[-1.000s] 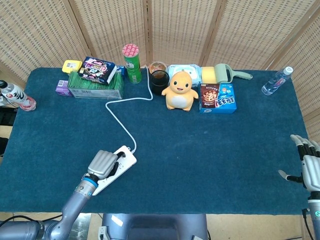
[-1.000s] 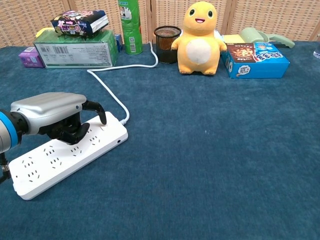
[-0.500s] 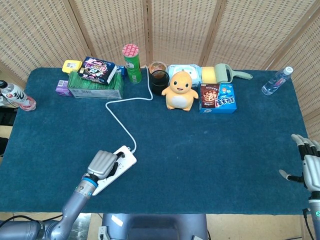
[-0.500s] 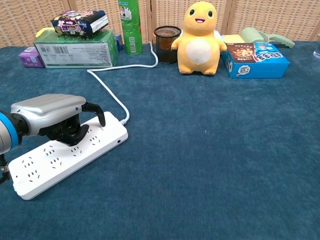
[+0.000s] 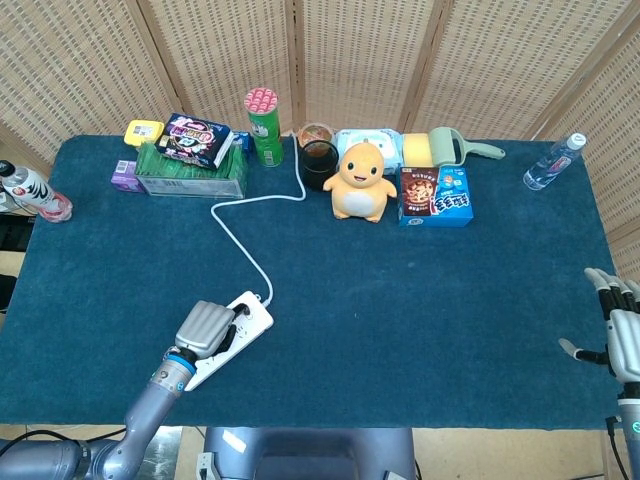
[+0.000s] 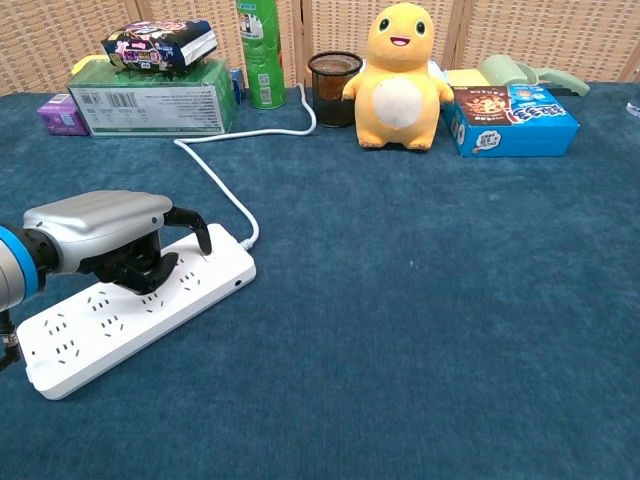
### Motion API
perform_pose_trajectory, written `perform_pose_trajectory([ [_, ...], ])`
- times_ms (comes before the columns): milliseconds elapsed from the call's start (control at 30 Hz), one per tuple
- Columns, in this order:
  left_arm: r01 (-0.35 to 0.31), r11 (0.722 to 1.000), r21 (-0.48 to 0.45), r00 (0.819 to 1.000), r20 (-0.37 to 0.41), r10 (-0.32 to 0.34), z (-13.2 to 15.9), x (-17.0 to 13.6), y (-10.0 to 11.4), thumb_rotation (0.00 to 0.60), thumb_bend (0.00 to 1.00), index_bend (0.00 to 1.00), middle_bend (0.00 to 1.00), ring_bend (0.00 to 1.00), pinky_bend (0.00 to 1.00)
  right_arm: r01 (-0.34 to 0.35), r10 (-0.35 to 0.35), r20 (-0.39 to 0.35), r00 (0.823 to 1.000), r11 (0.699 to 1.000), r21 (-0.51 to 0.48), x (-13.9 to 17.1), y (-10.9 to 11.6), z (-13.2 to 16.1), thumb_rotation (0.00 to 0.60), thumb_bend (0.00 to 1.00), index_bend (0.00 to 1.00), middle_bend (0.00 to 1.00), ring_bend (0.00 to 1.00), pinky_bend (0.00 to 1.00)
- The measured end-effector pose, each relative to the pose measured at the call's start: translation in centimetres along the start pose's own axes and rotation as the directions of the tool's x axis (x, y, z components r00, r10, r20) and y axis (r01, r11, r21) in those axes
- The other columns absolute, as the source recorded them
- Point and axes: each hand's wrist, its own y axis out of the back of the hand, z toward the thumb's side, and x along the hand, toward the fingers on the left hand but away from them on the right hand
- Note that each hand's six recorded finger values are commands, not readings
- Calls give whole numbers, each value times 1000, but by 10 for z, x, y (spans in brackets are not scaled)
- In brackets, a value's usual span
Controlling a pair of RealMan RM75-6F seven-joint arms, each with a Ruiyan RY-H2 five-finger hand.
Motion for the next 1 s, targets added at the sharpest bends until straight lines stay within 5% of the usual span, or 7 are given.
perform_pose_trajectory([
  [633,0,1000,-1,1000,-8,0,-3,-2,2,600,693,304,1000,1000,1000,1,-1,-1,1000,1000,-4,0,1,1,600,0,81,97,117,0],
  [1000,-85,994,-68,996,19,86,-2,-17,35,600,682,303,1000,1000,1000,-3,3,-6,1000,1000,2,1,-1,1,600,0,80,97,117,0],
])
